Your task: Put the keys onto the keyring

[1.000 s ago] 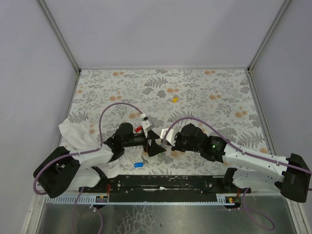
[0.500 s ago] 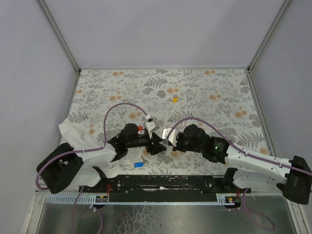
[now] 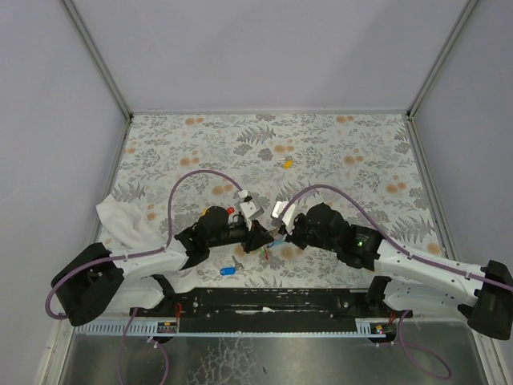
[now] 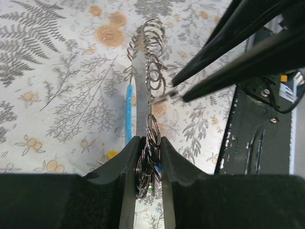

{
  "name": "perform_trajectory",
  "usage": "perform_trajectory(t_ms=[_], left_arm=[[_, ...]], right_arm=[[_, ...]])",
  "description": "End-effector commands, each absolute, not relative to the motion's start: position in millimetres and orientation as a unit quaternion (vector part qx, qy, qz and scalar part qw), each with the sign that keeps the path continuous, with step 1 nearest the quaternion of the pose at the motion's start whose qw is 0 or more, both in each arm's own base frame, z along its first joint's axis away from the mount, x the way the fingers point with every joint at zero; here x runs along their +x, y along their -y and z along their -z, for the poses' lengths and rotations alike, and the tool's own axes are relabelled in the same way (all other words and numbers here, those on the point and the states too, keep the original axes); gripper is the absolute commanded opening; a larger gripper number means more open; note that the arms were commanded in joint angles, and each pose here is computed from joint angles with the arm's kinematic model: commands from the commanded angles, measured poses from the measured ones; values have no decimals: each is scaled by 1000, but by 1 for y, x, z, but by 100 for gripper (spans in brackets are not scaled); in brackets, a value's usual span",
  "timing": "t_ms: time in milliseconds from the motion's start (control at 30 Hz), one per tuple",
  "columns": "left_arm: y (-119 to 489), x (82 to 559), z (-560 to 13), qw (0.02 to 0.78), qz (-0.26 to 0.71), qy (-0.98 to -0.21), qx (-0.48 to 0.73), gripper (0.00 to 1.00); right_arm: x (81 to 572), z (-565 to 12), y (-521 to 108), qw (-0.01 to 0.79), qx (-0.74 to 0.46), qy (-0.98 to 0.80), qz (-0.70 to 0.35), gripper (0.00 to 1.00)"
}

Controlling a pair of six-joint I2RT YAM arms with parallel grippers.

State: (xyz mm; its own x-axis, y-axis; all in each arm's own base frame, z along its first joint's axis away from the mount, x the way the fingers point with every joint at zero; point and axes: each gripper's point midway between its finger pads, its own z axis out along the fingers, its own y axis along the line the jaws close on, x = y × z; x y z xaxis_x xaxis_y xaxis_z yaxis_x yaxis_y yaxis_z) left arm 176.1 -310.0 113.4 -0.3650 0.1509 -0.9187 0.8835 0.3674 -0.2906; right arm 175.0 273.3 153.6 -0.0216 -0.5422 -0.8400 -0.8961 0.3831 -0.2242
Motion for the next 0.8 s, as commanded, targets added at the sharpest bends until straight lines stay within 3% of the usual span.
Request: perform_trajectory(t_ms=[0, 33, 167, 567, 767], left_arm=[[307, 197, -128, 467, 390, -721, 333, 8], [307, 197, -129, 467, 389, -722, 331, 8], [306, 195, -129, 468, 384, -726, 325, 3], [305, 200, -131, 463, 372, -755, 278, 0], [303, 201, -136, 448, 385, -775, 225, 0]], right_arm=[[175, -209, -281, 505, -456, -691, -243, 29], [173, -212, -280, 505, -448, -695, -249, 35], [175, -213, -270, 512, -417, -710, -245, 39], [179, -189, -286, 492, -393, -731, -264, 40], [172, -177, -285, 561, -435, -646, -281, 48]])
